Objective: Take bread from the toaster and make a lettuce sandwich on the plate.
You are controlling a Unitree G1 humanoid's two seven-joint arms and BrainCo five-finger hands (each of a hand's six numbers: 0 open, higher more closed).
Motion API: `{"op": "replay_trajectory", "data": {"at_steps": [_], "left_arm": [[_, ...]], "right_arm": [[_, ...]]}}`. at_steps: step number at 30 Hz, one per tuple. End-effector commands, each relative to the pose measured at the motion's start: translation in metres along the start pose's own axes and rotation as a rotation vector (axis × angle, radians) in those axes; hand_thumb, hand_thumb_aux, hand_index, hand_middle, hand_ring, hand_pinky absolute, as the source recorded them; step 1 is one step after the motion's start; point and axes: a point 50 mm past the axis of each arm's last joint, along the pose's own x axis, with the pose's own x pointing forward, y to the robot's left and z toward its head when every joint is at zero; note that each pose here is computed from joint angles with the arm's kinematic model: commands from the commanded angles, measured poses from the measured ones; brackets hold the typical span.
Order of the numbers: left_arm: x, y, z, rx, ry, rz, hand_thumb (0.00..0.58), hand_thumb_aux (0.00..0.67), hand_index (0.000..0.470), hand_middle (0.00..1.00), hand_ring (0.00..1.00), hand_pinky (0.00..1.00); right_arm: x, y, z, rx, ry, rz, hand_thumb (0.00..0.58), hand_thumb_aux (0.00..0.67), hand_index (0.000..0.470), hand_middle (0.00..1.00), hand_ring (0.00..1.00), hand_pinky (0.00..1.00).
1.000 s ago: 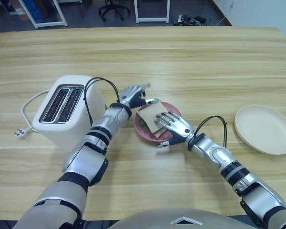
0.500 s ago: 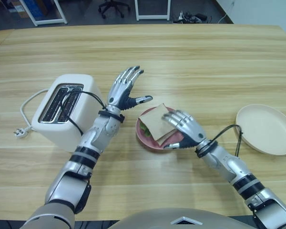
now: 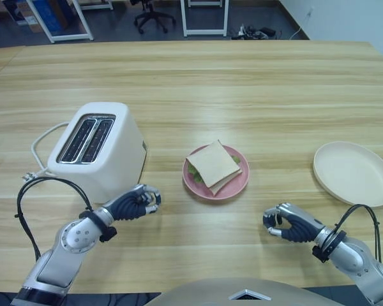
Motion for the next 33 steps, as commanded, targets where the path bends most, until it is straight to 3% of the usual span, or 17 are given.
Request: {"op": "replay_trajectory", "data": {"at_steps": [1, 9, 17, 18, 19, 20, 21, 23, 24, 27, 28, 29, 33], "left_arm": [[0.022, -0.025, -0.006, -0.019, 0.056, -0.139, 0.58, 0.67, 0.47, 1.0, 1.0, 1.0], [0.092, -0.055, -0.018, 0.047, 0.166, -0.192, 0.58, 0.67, 0.47, 1.0, 1.0, 1.0], [0.133, -0.04, -0.026, 0.142, 0.234, -0.059, 0.58, 0.67, 0.47, 1.0, 1.0, 1.0], [0.134, -0.038, -0.026, 0.151, 0.231, -0.021, 0.578, 0.631, 0.442, 1.0, 1.0, 1.0], [0.133, -0.036, -0.026, 0.152, 0.222, 0.011, 0.547, 0.51, 0.358, 1.0, 1.0, 1.0], [0.131, -0.034, -0.026, 0.157, 0.213, 0.041, 0.454, 0.357, 0.251, 0.91, 0.91, 0.91], [0.129, -0.03, -0.026, 0.155, 0.202, 0.081, 0.0, 0.0, 0.0, 0.75, 0.75, 0.75], [0.122, -0.022, -0.022, 0.123, 0.148, 0.157, 0.0, 0.0, 0.0, 0.17, 0.17, 0.17], [0.117, -0.017, -0.017, 0.095, 0.109, 0.205, 0.0, 0.0, 0.0, 0.0, 0.0, 0.0], [0.097, 0.001, 0.006, -0.015, -0.08, 0.388, 0.0, 0.0, 0.0, 0.0, 0.0, 0.0], [0.088, 0.007, 0.016, -0.053, -0.164, 0.453, 0.0, 0.0, 0.0, 0.0, 0.0, 0.0], [0.08, 0.012, 0.026, -0.097, -0.254, 0.506, 0.0, 0.0, 0.0, 0.0, 0.0, 0.0], [0.067, 0.027, 0.054, -0.373, -0.531, 0.669, 0.0, 0.0, 0.0, 0.0, 0.0, 0.0]], "right_arm": [[0.027, 0.01, -0.004, -0.049, 0.027, 0.063, 0.58, 0.67, 0.47, 1.0, 1.0, 1.0], [0.092, 0.017, -0.02, -0.256, 0.08, 0.036, 0.58, 0.67, 0.47, 1.0, 1.0, 1.0], [0.137, -0.018, -0.033, -0.398, 0.114, -0.158, 0.58, 0.67, 0.47, 1.0, 1.0, 1.0], [0.138, -0.02, -0.033, -0.402, 0.109, -0.185, 0.58, 0.67, 0.47, 1.0, 1.0, 1.0], [0.138, -0.021, -0.033, -0.407, 0.105, -0.21, 0.58, 0.67, 0.47, 1.0, 1.0, 1.0], [0.136, -0.022, -0.033, -0.409, 0.1, -0.229, 0.58, 0.67, 0.47, 1.0, 1.0, 1.0], [0.134, -0.022, -0.032, -0.407, 0.092, -0.25, 0.58, 0.67, 0.47, 1.0, 1.0, 1.0], [0.122, -0.022, -0.029, -0.378, 0.066, -0.287, 0.58, 0.67, 0.47, 1.0, 1.0, 1.0], [0.114, -0.024, -0.025, -0.337, 0.043, -0.308, 0.58, 0.67, 0.47, 1.0, 1.0, 1.0], [0.076, -0.038, -0.002, -0.098, -0.09, -0.404, 0.58, 0.67, 0.47, 0.99, 0.99, 0.99], [0.061, -0.045, 0.006, -0.016, -0.149, -0.438, 0.506, 0.431, 0.302, 0.0, 0.0, 0.0], [0.049, -0.053, 0.014, 0.071, -0.207, -0.48, 0.0, 0.0, 0.0, 0.0, 0.0, 0.0], [0.029, -0.08, 0.017, 0.326, -0.299, -0.688, 0.0, 0.0, 0.0, 0.0, 0.0, 0.0]]}}
